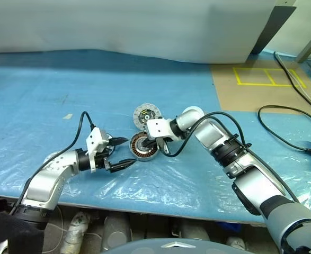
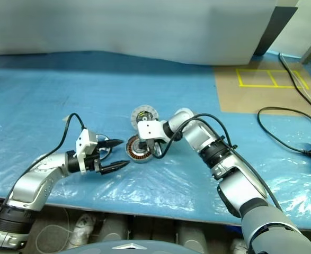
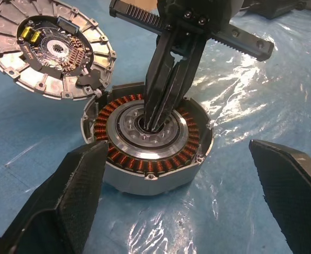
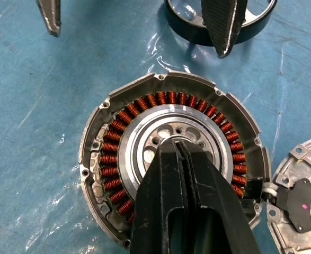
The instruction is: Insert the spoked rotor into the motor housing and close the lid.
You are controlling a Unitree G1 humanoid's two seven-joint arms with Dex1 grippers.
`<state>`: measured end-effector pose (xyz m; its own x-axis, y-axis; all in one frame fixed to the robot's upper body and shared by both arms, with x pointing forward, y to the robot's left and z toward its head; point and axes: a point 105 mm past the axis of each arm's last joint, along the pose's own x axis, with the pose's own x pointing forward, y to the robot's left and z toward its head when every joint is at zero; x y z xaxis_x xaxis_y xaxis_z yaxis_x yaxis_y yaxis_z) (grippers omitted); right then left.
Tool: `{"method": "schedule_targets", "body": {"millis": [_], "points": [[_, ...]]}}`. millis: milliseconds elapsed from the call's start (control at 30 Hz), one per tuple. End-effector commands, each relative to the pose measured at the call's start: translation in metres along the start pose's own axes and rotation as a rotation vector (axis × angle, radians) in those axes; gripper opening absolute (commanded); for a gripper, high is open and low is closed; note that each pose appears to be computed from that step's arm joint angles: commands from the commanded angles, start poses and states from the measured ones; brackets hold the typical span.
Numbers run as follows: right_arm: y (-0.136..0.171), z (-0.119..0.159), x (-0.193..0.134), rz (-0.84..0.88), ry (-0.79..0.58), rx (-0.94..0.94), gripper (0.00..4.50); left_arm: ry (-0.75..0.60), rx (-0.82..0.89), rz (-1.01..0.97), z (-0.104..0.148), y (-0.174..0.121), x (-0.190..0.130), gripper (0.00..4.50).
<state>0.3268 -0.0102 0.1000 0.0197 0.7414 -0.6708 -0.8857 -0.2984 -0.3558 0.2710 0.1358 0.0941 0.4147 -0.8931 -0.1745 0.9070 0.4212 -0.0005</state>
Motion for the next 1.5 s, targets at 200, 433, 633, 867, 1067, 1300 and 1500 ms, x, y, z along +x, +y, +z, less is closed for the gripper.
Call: {"method": "schedule_targets", "body": {"millis": [200, 433, 633, 867, 1067, 1300, 1500], "points": [[-0.006, 0.002, -0.01, -0.026, -0.012, -0.007, 0.02, -0.019, 0.031, -0.009, 0.006, -0.001, 0.0, 4.5], [-0.019, 0.052, -0.028, -0.062, -0.35, 0.251, 0.02, -0.035, 0.022, -0.007, 0.008, -0.002, 0.0, 4.5], [-0.01, 0.04, -0.019, -0.065, -0.307, 0.294, 0.02, -0.028, 0.025, -0.002, 0.008, 0.0, -0.003, 4.5], [0.006, -0.013, 0.009, -0.092, -0.105, 0.3, 0.02, -0.032, 0.029, -0.008, 0.012, -0.003, 0.0, 4.5], [0.014, -0.01, 0.006, -0.062, -0.169, 0.357, 0.02, -0.026, 0.023, -0.003, 0.01, -0.004, -0.002, 4.5], [-0.006, 0.043, -0.023, -0.059, -0.465, 0.505, 0.02, -0.028, 0.023, -0.01, 0.011, -0.003, -0.003, 4.5], [-0.001, -0.001, -0.007, -0.134, -0.242, 0.454, 0.02, -0.025, 0.03, -0.004, 0.012, 0.001, -0.006, 4.5]]}}
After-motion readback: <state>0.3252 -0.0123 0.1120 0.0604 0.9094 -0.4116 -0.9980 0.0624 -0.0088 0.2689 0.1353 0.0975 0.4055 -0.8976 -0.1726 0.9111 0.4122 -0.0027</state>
